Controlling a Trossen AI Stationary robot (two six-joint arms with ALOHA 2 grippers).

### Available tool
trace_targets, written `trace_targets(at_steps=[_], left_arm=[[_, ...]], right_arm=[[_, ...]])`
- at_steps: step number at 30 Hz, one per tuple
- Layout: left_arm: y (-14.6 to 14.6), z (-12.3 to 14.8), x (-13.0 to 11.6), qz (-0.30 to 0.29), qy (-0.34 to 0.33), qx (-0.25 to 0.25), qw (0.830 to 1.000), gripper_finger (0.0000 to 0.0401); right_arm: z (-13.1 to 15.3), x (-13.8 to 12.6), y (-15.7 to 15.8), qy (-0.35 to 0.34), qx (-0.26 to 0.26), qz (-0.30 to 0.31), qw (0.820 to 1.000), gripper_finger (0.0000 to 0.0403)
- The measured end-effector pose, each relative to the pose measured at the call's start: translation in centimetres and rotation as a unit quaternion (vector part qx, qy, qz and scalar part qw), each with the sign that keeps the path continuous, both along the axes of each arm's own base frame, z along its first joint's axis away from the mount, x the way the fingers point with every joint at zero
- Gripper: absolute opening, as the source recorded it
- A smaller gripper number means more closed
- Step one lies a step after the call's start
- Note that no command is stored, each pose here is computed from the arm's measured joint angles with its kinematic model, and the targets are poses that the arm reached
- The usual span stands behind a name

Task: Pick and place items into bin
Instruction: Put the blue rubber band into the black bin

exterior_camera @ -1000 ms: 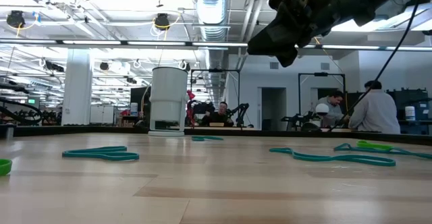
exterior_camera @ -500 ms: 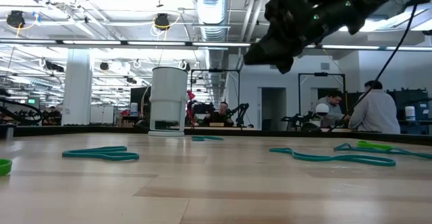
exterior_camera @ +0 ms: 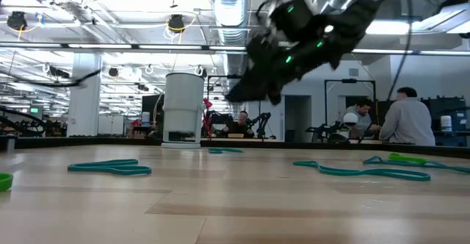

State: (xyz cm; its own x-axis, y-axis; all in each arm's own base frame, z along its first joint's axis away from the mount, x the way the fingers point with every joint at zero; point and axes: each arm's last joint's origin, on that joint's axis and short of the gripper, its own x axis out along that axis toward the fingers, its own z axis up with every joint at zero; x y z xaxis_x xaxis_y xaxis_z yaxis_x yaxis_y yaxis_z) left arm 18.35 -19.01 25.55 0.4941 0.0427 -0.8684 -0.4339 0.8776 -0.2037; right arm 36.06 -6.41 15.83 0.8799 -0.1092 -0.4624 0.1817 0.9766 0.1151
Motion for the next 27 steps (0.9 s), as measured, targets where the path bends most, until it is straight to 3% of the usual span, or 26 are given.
trace_targets(at_steps=[3, 7, 10, 16, 21, 27], left_arm=[[0.7, 0.8, 0.9, -0.021, -0.038, 0.059, 0.997, 0.0096], [1.6, 1.1, 1.7, -0.007, -0.075, 0.125, 0.989, 0.0096], [2.2, 1.2, 1.9, 0.017, -0.096, 0.168, 0.981, 0.0096], [2.9, 1.4, 2.3, 0.037, -0.131, 0.231, 0.963, 0.0096], [3.0, 1.6, 2.3, 0.045, -0.152, 0.263, 0.952, 0.0096], [3.0, 1.6, 2.3, 0.050, -0.151, 0.253, 0.954, 0.0096]], right_arm=[[-2.3, 1.7, -1.1, 0.048, 0.010, -0.010, 0.999, 0.0082], [-4.7, 3.5, -2.2, 0.105, 0.013, -0.031, 0.994, 0.0082], [-5.0, 4.4, -2.8, 0.125, -0.014, -0.075, 0.989, 0.0082], [-4.5, 4.8, -2.7, 0.137, -0.042, -0.097, 0.985, 0.0082], [-4.7, 4.6, -3.0, 0.154, -0.048, -0.103, 0.981, 0.0082], [-5.0, 4.2, -3.3, 0.170, -0.030, -0.119, 0.978, 0.0082]])
